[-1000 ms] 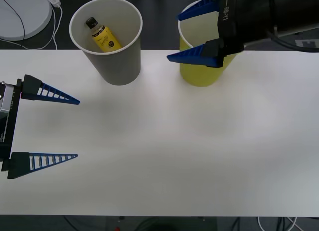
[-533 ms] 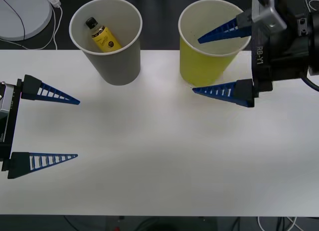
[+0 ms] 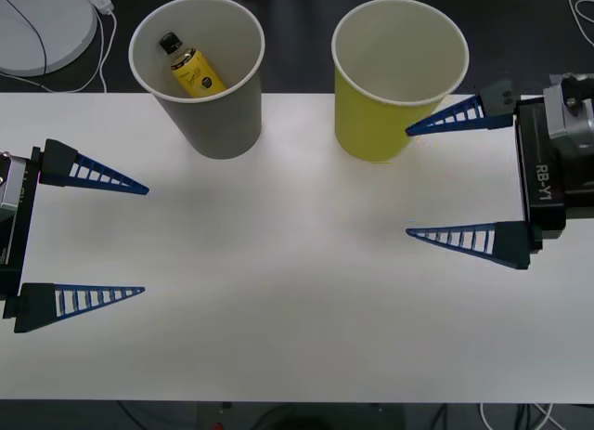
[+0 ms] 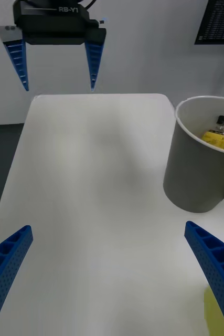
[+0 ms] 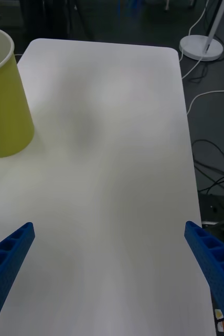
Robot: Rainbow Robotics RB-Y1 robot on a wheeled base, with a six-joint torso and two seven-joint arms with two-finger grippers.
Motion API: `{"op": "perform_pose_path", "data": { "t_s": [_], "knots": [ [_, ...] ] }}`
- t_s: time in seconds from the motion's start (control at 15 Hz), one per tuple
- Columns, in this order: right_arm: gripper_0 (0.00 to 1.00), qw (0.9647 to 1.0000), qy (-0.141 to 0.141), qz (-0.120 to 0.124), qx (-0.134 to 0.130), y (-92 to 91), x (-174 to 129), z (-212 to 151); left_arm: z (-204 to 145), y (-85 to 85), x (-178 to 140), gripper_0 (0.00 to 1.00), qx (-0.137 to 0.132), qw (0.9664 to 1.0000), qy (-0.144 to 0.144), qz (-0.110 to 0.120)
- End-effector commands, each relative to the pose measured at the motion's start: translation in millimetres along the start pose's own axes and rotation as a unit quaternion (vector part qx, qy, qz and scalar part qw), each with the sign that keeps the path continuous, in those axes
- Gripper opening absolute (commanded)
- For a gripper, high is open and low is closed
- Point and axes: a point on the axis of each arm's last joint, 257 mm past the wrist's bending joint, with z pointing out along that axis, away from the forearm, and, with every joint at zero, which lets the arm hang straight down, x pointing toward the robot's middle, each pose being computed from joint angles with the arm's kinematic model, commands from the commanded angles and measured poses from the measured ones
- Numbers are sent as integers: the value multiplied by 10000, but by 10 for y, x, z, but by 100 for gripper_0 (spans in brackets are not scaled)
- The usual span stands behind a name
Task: Put the can into the green bin and the plastic bottle into the gray bin
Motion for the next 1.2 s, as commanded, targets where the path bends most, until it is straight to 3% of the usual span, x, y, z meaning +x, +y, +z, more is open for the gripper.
{"op": "perform_pose_path", "data": {
  "t_s": [0.07, 0.33, 0.6, 1.2],
  "knots": [
    [100, 9998, -39, 1, -211, 155, 149, -144, 0, 0, 0, 100, 0, 10000, 0, 0],
    [100, 9989, -74, 88, -453, 357, 265, -357, 0, 0, 0, 100, 0, 10000, 0, 0],
    [100, 9989, -53, 178, -436, 503, 275, -451, 0, 0, 0, 100, 0, 10000, 0, 0],
    [100, 9990, 1, 237, -379, 524, 326, -503, 0, 0, 0, 100, 0, 10000, 0, 0]
  ]
}}
